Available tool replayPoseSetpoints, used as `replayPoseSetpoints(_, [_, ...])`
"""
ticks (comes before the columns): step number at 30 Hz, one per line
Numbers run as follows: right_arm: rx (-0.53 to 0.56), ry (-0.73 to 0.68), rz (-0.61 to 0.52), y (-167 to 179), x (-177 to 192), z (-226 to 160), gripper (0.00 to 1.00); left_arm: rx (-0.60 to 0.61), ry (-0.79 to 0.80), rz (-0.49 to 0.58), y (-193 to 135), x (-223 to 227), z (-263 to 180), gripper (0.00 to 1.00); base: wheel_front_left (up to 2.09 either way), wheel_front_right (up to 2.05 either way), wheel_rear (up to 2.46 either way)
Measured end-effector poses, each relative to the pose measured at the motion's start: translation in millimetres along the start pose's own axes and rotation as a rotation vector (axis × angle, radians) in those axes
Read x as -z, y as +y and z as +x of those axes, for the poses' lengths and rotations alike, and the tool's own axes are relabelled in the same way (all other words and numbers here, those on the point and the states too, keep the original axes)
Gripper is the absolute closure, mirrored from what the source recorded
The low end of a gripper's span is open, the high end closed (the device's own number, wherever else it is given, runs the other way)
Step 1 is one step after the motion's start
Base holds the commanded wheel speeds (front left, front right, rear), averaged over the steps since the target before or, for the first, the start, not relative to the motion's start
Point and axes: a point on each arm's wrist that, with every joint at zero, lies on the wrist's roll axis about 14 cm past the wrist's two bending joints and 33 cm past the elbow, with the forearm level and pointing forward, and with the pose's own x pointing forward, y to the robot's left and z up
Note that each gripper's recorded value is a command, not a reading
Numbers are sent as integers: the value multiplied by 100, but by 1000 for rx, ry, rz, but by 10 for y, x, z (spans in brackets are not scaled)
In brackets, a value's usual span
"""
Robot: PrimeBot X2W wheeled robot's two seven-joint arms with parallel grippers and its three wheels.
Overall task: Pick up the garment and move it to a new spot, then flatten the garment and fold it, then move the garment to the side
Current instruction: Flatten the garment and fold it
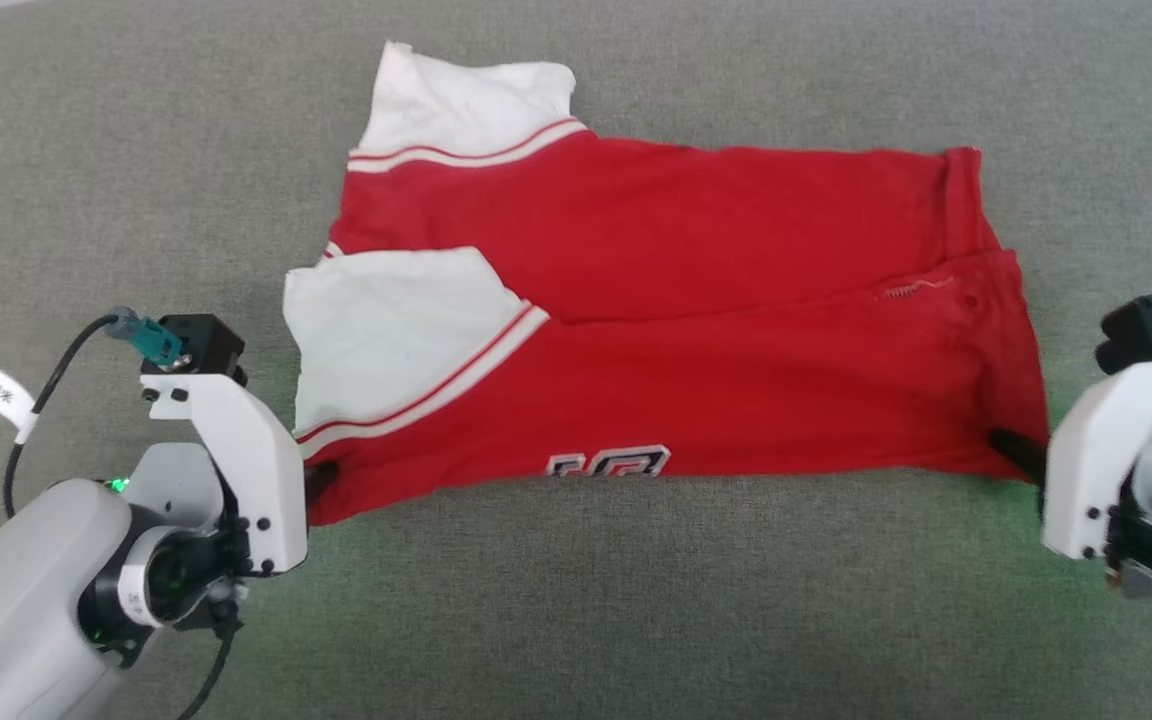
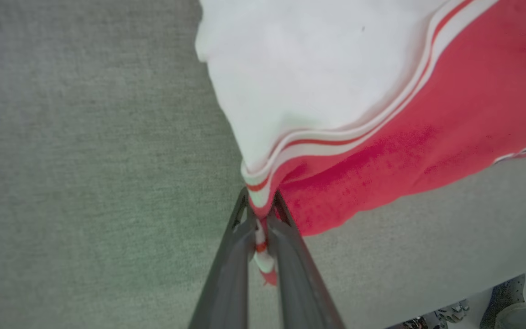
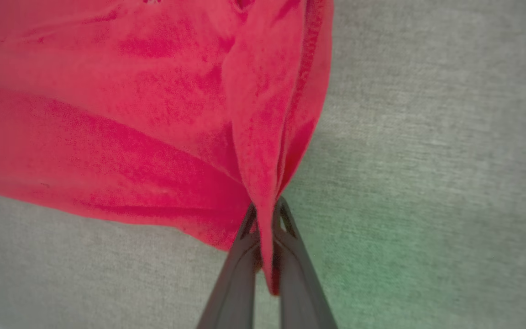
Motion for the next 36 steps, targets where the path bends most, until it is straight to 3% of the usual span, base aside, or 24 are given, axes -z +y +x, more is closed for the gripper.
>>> replayPoseSetpoints(12, [4, 69, -21, -45, 178, -480, 100, -40, 30, -36, -35, 358, -401, 100, 0, 0, 0])
replayPoseSetpoints(19, [-8, 115, 85, -2, 507, -499, 100, -28, 108, -85, -111, 742, -405, 100, 0, 0, 0])
replayPoseSetpoints(21, [2, 128, 101, 2, 602, -480, 100, -29, 113, -88, -112, 790, -395, 65, 0, 0, 0])
replayPoseSetpoints(22, [0, 125, 105, 19, 622, -465, 82, -30, 114, -87, -108, 801, -387, 18, 0, 0, 0])
replayPoseSetpoints(23, [6, 119, 109, 16, 636, -452, 63, -35, 114, -80, -94, 812, -379, 0, 0, 0, 0])
replayPoseSetpoints(24, [13, 117, 117, 6, 659, -434, 51, -36, 110, -79, -88, 812, -371, 0, 0, 0, 0])
replayPoseSetpoints(25, [12, 110, 119, 20, 670, -416, 51, -34, 109, -80, -90, 813, -365, 0, 0, 0, 0])
replayPoseSetpoints(26, [16, 98, 121, 20, 672, -403, 0, -30, 109, -78, -100, 811, -360, 0, 0, 0, 0])
replayPoseSetpoints(33, [41, 35, 135, -18, 651, -400, 0, -25, 38, -38, -109, 518, -425, 0, 0, 0, 0])
replayPoseSetpoints(36, [59, -53, 133, -70, 472, -481, 0, -32, -9, 2, -104, 299, -490, 0, 0, 0, 0])
